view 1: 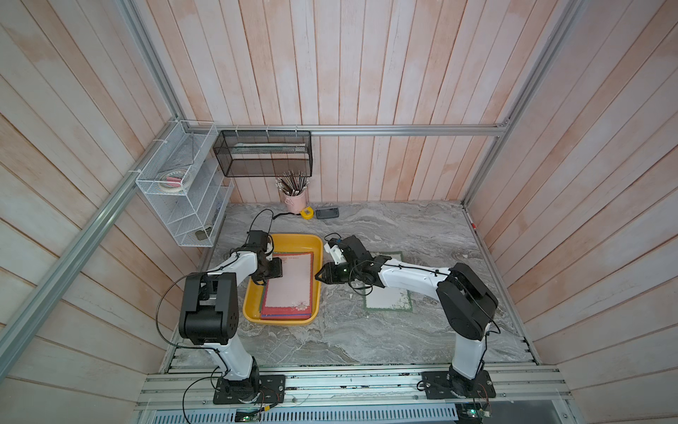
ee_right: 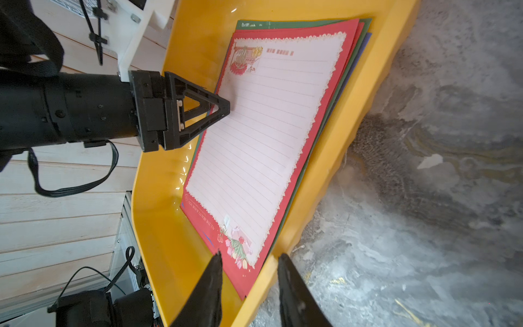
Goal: Take out the stationery paper from the storage box
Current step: Pick up the stationery paper from the storage box.
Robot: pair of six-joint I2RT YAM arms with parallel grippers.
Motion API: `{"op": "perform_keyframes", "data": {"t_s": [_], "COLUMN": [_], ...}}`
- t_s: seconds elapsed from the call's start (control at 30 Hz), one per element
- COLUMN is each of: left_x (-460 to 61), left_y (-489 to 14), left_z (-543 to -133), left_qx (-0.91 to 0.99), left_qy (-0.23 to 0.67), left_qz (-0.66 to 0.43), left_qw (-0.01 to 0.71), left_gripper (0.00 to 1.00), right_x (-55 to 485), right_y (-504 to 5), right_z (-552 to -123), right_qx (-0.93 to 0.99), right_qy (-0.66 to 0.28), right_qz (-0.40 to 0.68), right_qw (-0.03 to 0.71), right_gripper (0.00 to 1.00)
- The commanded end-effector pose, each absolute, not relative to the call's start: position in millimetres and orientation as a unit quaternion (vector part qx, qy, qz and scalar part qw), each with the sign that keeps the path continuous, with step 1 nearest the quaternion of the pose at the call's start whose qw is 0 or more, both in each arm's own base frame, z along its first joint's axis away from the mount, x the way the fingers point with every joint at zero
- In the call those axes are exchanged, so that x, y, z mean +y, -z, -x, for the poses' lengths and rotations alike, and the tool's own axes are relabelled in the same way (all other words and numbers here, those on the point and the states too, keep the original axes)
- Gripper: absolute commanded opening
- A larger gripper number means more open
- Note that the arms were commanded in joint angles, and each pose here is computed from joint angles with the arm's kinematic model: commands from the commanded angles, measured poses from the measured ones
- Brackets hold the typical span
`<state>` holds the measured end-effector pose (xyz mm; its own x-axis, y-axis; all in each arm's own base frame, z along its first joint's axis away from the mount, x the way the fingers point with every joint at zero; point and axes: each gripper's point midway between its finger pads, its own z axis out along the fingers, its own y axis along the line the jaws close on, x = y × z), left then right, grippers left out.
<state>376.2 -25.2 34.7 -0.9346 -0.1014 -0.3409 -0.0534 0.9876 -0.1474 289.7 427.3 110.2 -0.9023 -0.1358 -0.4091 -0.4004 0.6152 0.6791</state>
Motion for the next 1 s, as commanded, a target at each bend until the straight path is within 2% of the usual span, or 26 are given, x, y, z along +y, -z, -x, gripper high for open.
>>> {"op": "perform_keyframes", "data": {"t_s": [0.0,0.77,0.97], "left_x": [-23,-30,-30], "left_y": [-39,-33,-33], "left_z": [-381,-379,-379], "left_qx": [0.981,0.982,0.982], "left_qy": [0.056,0.076,0.076], "left_qz": [0.033,0.032,0.032], "left_qw": [0.182,0.169,0.168], "left_gripper": [0.59,0.59,0.59], "right_x": [431,432,431], "right_y": [-105,-95,-91], "right_z": [-290,-296,-299], "right_qx": [0.89,0.893,0.894], "right_qy": [-0.405,-0.408,-0.409], "right_qz": [0.148,0.128,0.12], "right_qw": [0.151,0.139,0.137], "right_gripper": [0.35,0.35,0.32]}}
